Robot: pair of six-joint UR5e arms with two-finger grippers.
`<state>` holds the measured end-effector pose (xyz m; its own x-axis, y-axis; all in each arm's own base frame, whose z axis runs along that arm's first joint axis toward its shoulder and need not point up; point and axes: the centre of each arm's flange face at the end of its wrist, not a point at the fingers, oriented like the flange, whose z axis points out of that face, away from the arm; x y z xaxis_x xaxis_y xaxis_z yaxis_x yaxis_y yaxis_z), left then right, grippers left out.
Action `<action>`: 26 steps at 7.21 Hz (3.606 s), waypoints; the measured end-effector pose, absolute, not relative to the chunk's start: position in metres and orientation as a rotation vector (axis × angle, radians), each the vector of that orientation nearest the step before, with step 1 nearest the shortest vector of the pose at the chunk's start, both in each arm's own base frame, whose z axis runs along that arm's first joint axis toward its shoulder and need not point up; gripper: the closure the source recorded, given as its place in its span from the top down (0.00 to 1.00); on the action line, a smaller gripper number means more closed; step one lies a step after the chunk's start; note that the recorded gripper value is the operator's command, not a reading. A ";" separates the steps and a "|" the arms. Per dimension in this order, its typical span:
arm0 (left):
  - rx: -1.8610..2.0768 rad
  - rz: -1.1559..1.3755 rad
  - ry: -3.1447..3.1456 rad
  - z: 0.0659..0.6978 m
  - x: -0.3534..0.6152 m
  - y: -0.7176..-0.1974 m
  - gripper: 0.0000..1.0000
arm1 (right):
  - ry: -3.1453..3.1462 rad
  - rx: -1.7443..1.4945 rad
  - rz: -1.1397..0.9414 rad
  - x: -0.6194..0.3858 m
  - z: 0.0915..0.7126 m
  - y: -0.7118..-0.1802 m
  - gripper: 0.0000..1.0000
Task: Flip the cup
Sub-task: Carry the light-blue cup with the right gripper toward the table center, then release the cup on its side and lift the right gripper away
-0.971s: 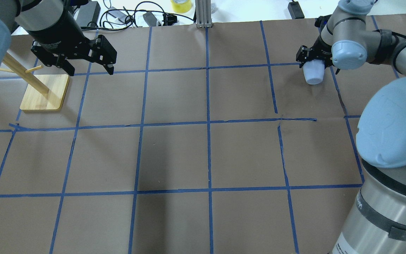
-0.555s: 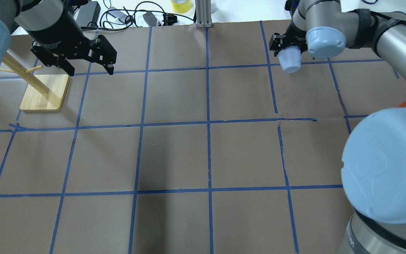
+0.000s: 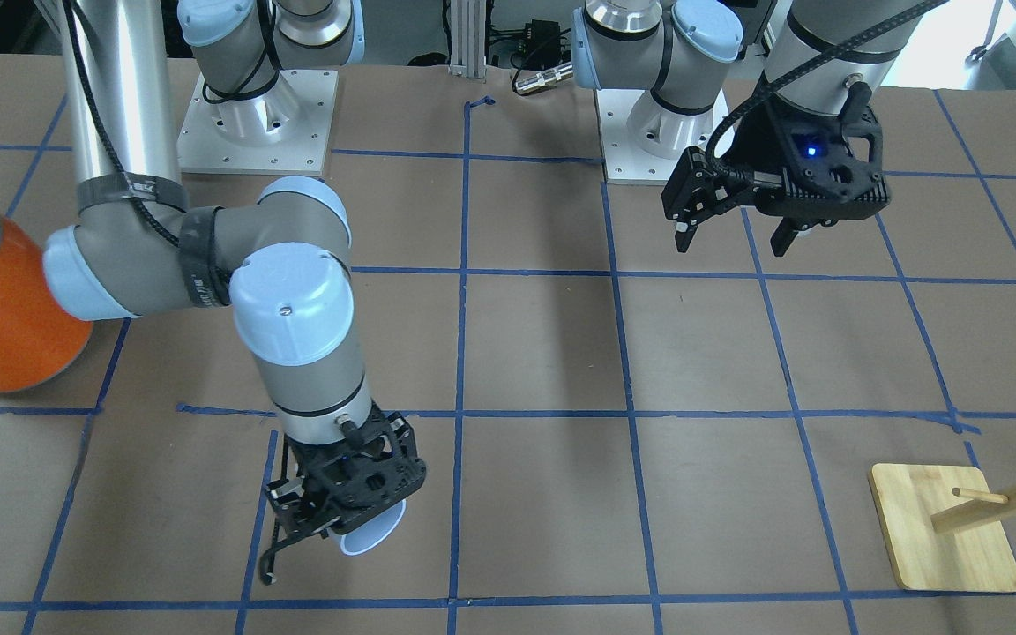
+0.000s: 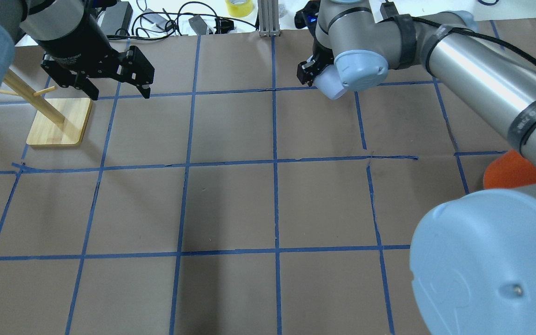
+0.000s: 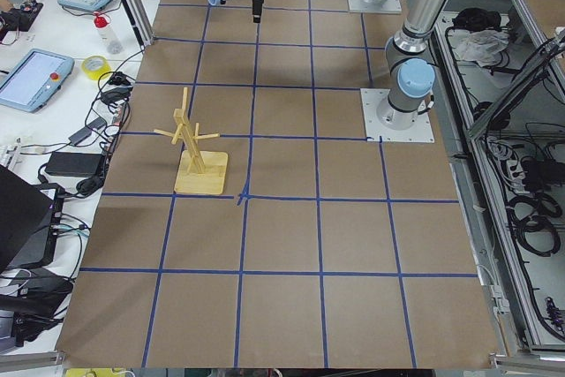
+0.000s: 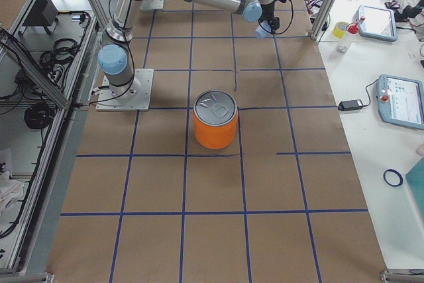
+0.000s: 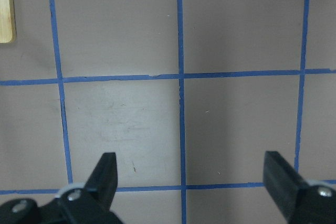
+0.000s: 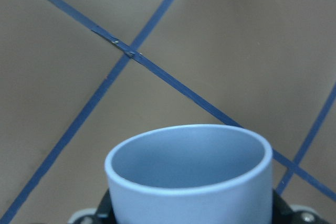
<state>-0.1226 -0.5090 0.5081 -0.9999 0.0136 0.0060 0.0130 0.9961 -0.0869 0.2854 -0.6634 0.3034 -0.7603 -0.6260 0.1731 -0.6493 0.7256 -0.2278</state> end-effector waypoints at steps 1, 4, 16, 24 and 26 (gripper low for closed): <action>-0.021 0.136 -3.131 0.508 -0.123 -0.509 1.00 | -2.740 1.197 0.455 0.323 0.296 -0.650 0.00; -0.021 0.138 -3.131 0.509 -0.123 -0.509 1.00 | -2.503 1.421 0.474 0.416 0.261 -0.605 0.00; -0.021 0.138 -3.132 0.509 -0.123 -0.509 1.00 | -2.029 2.177 0.438 0.459 0.177 -0.561 1.00; -0.021 0.138 -3.132 0.509 -0.123 -0.508 1.00 | -2.427 1.785 0.314 0.361 0.309 -0.585 1.00; -0.021 0.138 -3.132 0.509 -0.123 -0.508 1.00 | -2.752 1.306 0.249 0.268 0.338 -0.612 1.00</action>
